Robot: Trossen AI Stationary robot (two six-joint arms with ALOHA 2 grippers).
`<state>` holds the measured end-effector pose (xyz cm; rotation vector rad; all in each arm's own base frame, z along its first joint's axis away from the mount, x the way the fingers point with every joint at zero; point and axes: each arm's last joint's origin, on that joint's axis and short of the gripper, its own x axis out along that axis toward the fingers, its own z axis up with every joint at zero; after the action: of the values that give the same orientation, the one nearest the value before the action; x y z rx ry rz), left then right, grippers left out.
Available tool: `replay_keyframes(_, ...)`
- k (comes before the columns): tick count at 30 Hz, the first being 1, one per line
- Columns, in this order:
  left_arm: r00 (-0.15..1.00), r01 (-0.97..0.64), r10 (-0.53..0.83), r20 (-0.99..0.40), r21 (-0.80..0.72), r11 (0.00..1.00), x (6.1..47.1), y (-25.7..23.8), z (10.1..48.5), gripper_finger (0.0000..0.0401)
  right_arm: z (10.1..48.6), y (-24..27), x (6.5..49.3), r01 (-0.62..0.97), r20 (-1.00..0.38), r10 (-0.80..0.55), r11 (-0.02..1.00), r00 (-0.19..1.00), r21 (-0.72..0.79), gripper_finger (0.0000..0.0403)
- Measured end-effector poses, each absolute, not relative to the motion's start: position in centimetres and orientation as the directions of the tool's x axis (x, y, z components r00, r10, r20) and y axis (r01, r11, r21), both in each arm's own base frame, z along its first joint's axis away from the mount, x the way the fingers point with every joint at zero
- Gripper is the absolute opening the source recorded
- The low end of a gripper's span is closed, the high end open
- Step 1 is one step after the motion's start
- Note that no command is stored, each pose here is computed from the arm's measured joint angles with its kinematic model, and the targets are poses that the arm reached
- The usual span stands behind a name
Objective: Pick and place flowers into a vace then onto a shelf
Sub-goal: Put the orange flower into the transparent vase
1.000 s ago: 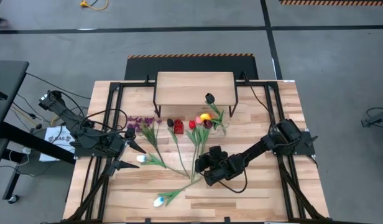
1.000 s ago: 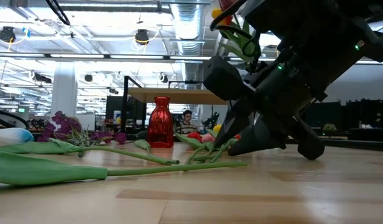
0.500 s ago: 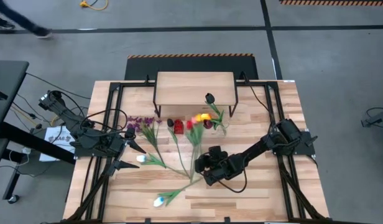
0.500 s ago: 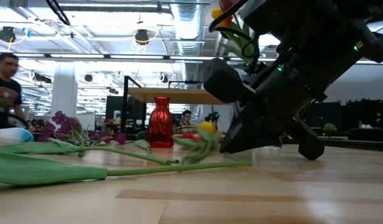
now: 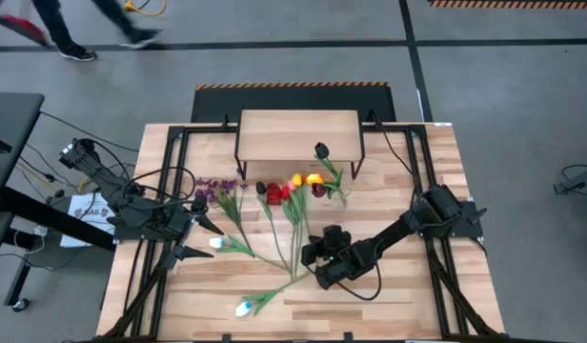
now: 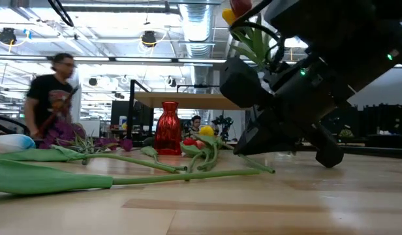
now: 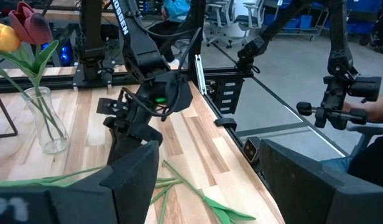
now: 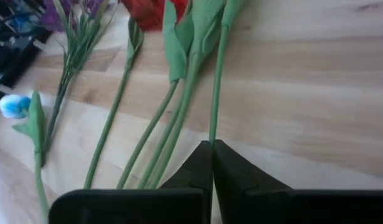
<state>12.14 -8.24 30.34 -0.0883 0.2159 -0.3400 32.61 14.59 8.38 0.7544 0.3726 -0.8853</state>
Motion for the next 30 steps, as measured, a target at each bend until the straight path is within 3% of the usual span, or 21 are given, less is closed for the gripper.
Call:
replay_keyframes(12,0.920,0.318,-0.340,-0.195,-0.134,0.939,12.1,-8.2,30.3,0.0267,9.4,15.2,32.7,0.788,-0.486,-0.623,0.441,0.613,0.429,0.0000)
replay_keyframes(30,0.920,0.321,-0.339,-0.195,-0.119,0.940,12.1,-8.2,30.3,0.0267,13.8,19.2,34.7,0.706,-0.363,-0.610,0.655,0.704,0.268,0.0000)
